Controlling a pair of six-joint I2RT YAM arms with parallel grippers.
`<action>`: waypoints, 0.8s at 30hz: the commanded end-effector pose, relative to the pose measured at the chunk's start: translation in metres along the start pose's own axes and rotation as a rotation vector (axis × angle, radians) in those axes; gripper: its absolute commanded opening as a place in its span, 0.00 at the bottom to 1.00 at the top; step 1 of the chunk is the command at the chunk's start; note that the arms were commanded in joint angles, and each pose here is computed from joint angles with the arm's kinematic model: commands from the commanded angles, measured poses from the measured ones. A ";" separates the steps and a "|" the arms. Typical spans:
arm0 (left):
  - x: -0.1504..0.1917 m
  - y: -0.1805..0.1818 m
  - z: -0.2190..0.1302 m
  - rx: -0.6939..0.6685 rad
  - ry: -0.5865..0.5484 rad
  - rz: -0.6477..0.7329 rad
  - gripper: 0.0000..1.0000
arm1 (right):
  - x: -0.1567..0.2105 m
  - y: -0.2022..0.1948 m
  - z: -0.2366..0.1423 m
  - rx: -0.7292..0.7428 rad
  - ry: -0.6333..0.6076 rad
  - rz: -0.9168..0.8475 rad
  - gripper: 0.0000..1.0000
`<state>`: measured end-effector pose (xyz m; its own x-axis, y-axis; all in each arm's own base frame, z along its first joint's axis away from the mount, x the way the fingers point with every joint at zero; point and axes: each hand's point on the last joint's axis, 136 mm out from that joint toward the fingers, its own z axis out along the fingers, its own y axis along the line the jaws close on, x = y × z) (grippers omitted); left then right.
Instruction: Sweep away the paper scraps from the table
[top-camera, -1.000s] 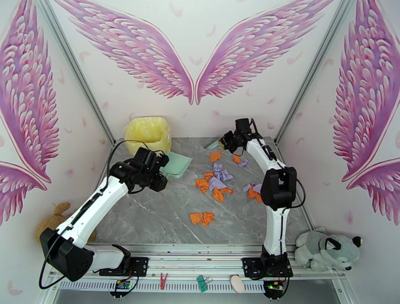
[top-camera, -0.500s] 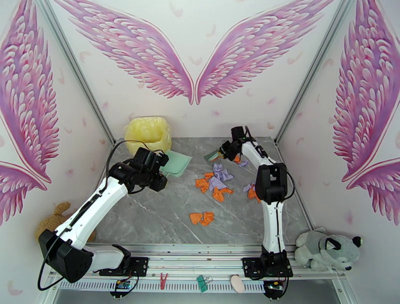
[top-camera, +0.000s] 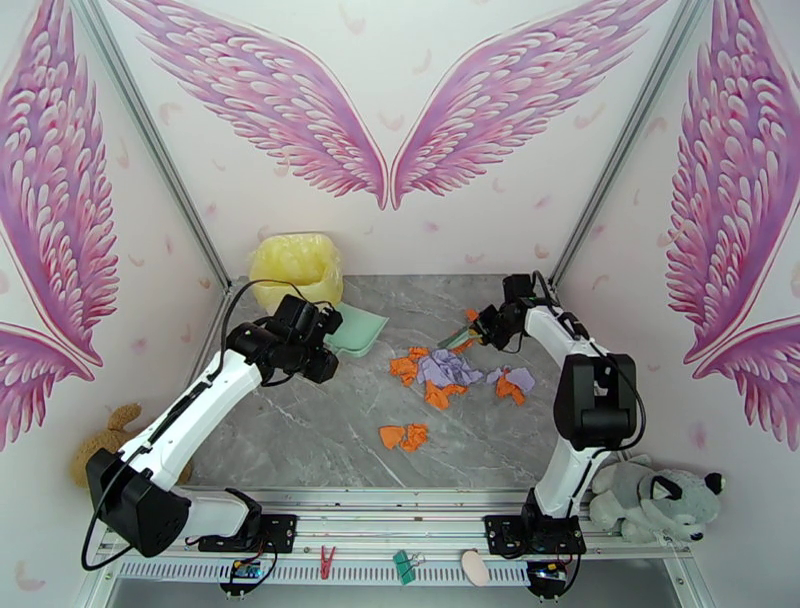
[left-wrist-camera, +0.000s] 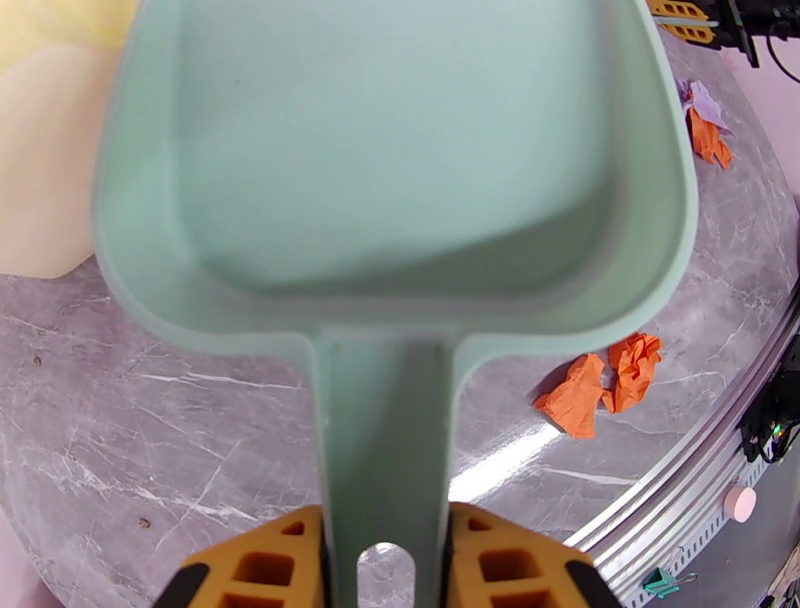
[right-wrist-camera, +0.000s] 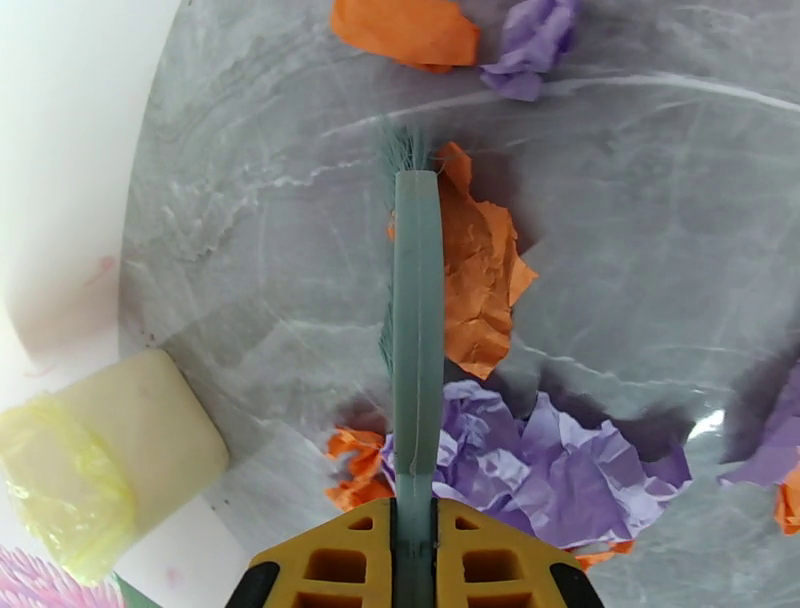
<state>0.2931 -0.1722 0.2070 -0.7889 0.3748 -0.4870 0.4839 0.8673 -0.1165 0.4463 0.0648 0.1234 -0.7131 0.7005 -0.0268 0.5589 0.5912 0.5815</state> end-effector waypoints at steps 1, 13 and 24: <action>-0.019 -0.010 -0.005 0.032 -0.049 0.040 0.00 | 0.003 0.038 -0.030 -0.139 -0.018 -0.158 0.00; -0.021 -0.013 -0.003 0.049 -0.074 -0.024 0.00 | 0.129 0.111 -0.073 -0.356 0.347 -0.620 0.00; -0.023 -0.016 -0.002 0.073 -0.093 -0.073 0.00 | 0.275 0.071 -0.062 -0.231 0.725 -0.966 0.00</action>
<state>0.3015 -0.1922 0.2097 -0.7986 0.3038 -0.5196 0.4571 0.8677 -0.1953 0.2877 0.2783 0.2159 -0.9320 -0.3317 -0.1461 -0.3304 0.6119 0.7186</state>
